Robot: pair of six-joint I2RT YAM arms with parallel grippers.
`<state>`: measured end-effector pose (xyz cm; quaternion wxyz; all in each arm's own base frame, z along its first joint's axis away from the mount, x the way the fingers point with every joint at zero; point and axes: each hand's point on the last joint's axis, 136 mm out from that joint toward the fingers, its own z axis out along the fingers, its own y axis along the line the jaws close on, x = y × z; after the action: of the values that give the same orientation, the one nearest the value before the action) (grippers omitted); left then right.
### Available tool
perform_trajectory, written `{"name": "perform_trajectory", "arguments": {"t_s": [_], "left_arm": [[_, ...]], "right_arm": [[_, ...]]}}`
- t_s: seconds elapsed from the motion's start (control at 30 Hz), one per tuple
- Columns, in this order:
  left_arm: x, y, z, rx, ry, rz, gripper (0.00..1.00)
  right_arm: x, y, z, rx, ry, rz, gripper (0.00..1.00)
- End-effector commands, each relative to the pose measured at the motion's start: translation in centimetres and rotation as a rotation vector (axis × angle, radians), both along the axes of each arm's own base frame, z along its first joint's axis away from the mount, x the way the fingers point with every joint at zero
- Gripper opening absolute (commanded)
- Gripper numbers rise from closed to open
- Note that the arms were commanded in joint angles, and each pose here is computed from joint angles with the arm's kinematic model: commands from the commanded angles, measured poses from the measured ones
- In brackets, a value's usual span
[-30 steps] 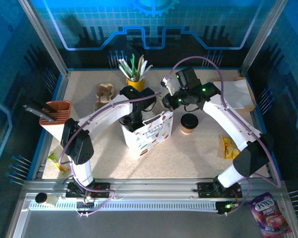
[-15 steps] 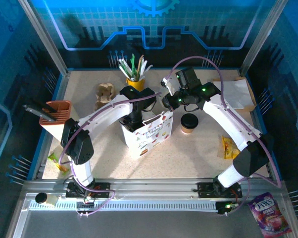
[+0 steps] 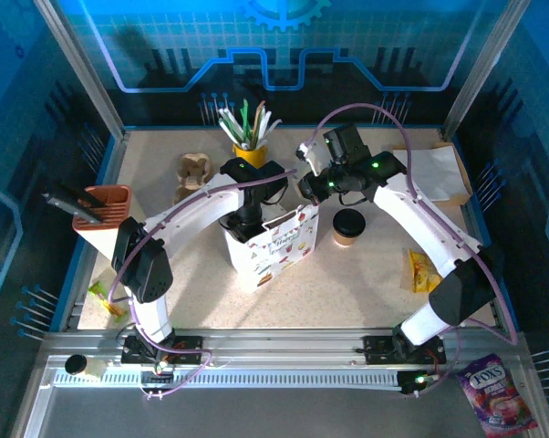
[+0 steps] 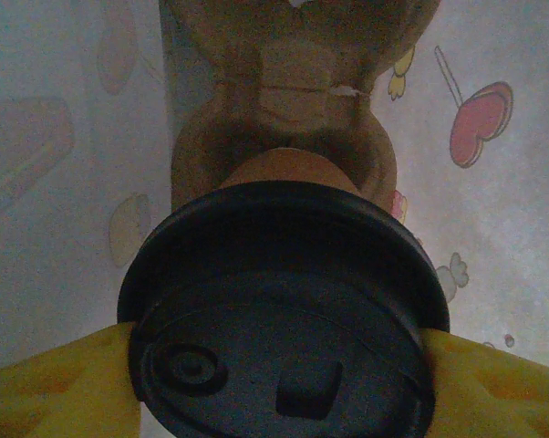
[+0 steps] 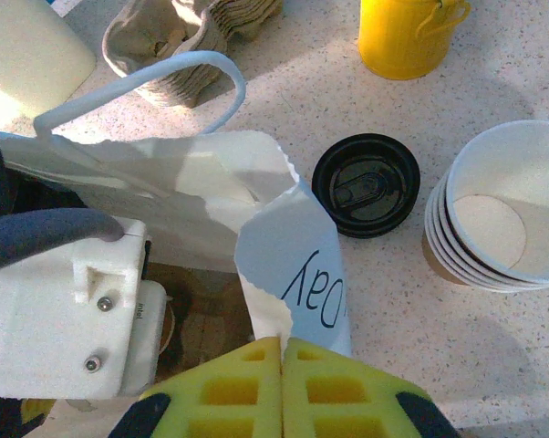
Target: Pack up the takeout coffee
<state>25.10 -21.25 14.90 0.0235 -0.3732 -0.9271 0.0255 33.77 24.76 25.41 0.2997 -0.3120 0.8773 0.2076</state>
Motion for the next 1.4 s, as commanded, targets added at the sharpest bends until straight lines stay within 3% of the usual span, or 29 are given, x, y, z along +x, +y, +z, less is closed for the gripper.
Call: {"name": "perform_trajectory", "arguments": {"t_s": [0.0, 1.37], "left_arm": [[0.6, -0.1, 1.0, -0.025, -0.034, -0.002, 0.53], [0.5, 0.5, 0.6, -0.008, -0.021, 0.001, 0.52]], "right_arm": [[0.5, -0.3, -0.6, -0.016, 0.009, 0.0, 0.08], [0.6, -0.2, -0.6, -0.016, 0.013, 0.003, 0.08]]}}
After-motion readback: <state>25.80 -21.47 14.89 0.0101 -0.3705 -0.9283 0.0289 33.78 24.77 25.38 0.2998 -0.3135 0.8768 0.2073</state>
